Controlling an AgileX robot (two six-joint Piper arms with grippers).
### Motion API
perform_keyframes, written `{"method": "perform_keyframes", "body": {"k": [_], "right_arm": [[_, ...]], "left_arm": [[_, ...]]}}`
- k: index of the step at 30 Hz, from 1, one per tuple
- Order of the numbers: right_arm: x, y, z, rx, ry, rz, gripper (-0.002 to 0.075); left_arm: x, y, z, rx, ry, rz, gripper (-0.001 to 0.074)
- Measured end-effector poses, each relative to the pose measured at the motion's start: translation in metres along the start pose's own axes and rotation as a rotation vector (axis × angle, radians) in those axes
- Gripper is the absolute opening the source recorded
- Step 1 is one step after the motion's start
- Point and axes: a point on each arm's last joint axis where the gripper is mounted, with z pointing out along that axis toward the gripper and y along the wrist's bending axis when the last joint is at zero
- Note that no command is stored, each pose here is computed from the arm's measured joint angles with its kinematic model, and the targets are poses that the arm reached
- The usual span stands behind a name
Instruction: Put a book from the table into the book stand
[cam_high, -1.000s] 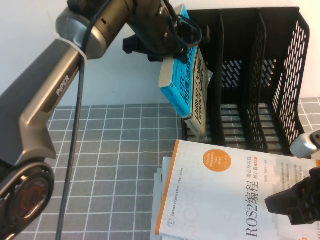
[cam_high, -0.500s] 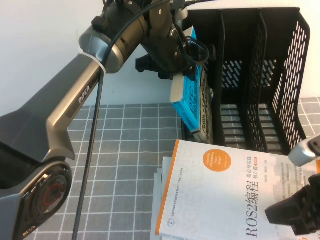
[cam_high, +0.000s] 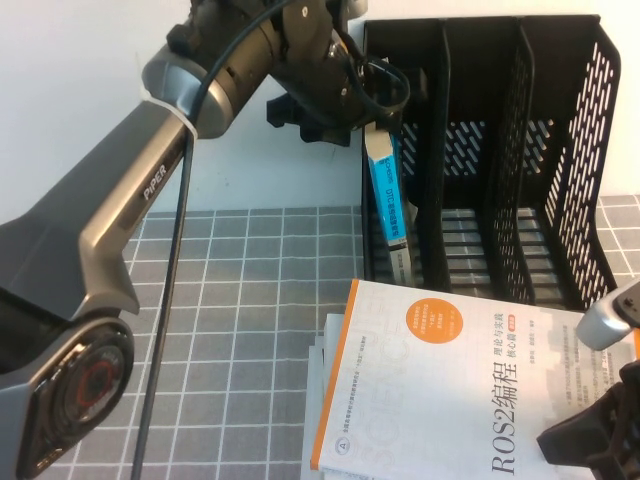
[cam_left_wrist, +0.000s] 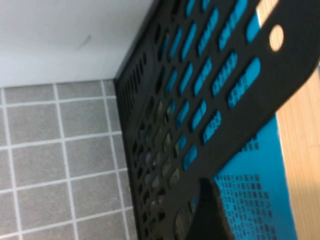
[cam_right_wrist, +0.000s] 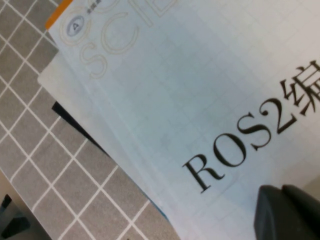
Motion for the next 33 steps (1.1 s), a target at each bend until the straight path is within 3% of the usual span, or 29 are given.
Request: {"method": "perform_keyframes", "body": {"k": [7, 10, 15, 17, 25, 28, 33], "right_arm": [[-0.019, 0.006, -0.021, 0.055, -0.07, -0.098, -0.0002], [-0.032, 0.017, -0.045, 0.101, -0.148, -0.174, -0.0002], [-0.039, 0.038, -0.078, 0.13, -0.237, -0.262, -0.0002], [-0.036, 0.045, -0.087, 0.127, -0.25, -0.267, -0.0002], [0.001, 0.074, -0.115, 0.109, -0.152, -0.24, -0.0002], [0.031, 0.083, -0.133, 0.201, -0.065, -0.203, -0.0002], [0.074, 0.086, -0.17, 0.54, -0.124, -0.135, -0.0002]], "left_arm": [[-0.016, -0.002, -0.036, 0.016, -0.075, 0.027, 0.0412], [-0.028, -0.007, -0.069, 0.032, -0.163, 0.064, 0.0333], [-0.041, -0.017, -0.128, 0.06, -0.304, 0.139, 0.0099], [-0.043, -0.019, -0.146, 0.064, -0.347, 0.164, 0.0046], [-0.042, -0.023, -0.207, 0.061, -0.457, 0.298, 0.0003], [-0.035, -0.032, -0.237, 0.078, -0.503, 0.384, 0.0001], [-0.011, -0.041, -0.286, 0.104, -0.476, 0.534, 0.0001]]}}
